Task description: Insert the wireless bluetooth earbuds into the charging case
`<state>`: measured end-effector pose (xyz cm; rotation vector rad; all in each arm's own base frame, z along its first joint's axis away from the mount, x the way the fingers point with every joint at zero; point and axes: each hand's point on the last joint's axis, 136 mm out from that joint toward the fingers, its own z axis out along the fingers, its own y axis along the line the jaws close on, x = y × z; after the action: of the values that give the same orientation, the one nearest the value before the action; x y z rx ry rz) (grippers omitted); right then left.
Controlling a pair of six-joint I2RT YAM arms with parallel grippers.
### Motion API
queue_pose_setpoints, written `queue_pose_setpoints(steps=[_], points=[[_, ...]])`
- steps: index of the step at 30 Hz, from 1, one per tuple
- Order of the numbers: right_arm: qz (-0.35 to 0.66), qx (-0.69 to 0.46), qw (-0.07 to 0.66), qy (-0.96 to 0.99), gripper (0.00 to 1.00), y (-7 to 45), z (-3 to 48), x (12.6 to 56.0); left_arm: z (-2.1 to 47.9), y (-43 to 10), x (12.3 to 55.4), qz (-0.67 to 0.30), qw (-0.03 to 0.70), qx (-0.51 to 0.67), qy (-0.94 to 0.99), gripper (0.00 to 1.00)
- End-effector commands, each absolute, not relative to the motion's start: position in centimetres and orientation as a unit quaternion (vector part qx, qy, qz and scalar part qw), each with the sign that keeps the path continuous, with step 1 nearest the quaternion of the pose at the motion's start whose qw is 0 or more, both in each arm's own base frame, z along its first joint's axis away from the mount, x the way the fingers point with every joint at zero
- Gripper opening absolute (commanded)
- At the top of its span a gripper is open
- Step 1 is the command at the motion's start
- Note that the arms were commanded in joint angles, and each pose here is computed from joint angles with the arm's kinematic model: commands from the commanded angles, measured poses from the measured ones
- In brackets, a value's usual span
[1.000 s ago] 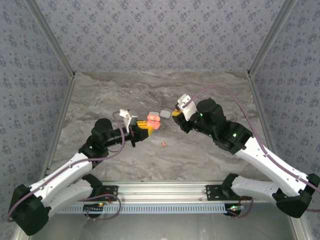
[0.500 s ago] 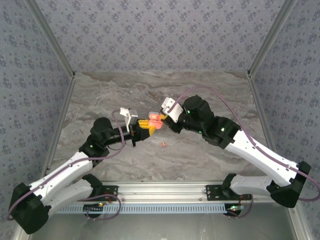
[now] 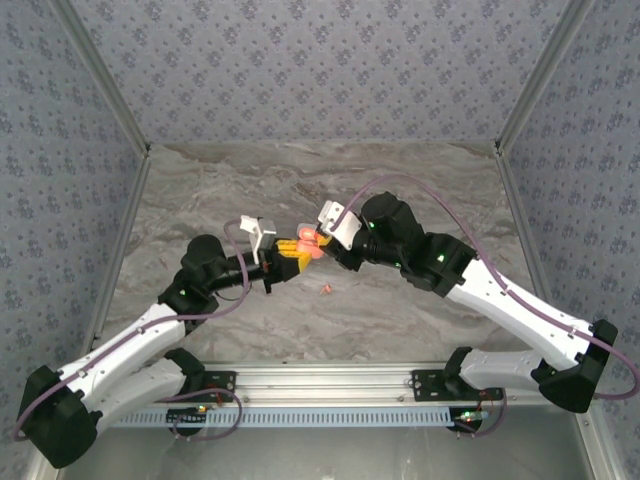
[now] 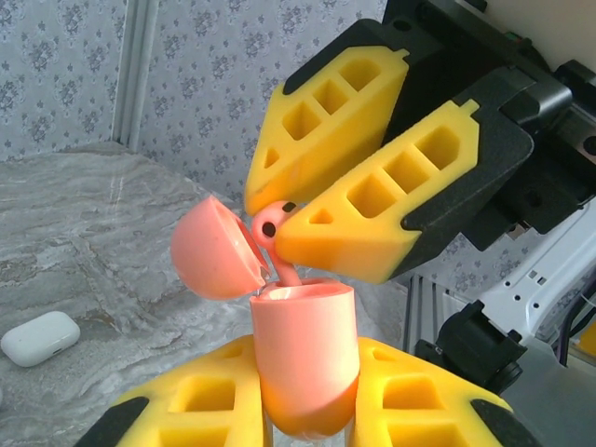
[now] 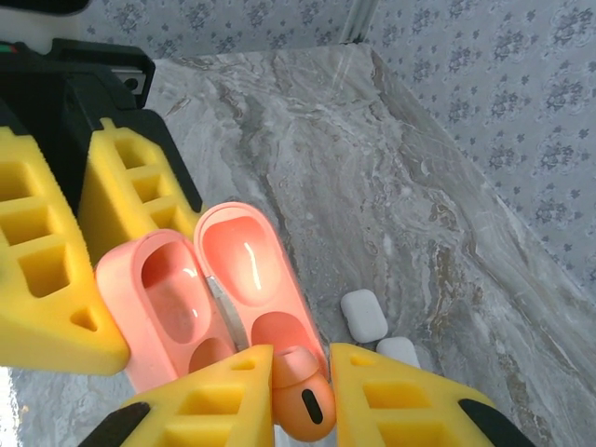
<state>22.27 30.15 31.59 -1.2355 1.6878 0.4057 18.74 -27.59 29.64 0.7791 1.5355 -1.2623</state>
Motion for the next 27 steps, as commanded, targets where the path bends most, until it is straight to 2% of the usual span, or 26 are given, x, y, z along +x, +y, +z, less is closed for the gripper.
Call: queue_pose_setpoints(steps=[1,10,15,23,27], points=[[0.179,-0.524,0.477,0.682,0.22,30.2,32.3,21.1,31.8,-27.7,18.3,-0.527,0.501,0.328,0.603,0.04],[0.237,-0.533,0.445,0.679,0.29,31.6,32.6,20.0,31.9,-27.7,18.2,-0.528,0.503,0.331,0.599,0.03],[0.272,-0.511,0.445,0.683,0.43,31.3,34.3,20.2,32.0,-27.7,18.1,-0.528,0.504,0.333,0.598,0.03],[0.314,-0.414,0.475,0.71,0.58,28.6,37.5,22.5,31.3,-27.5,18.5,-0.511,0.509,0.325,0.612,0.03],[0.302,-0.336,0.453,0.769,0.59,26.3,34.6,25.2,30.4,-26.7,19.3,-0.483,0.523,0.308,0.632,0.03]])
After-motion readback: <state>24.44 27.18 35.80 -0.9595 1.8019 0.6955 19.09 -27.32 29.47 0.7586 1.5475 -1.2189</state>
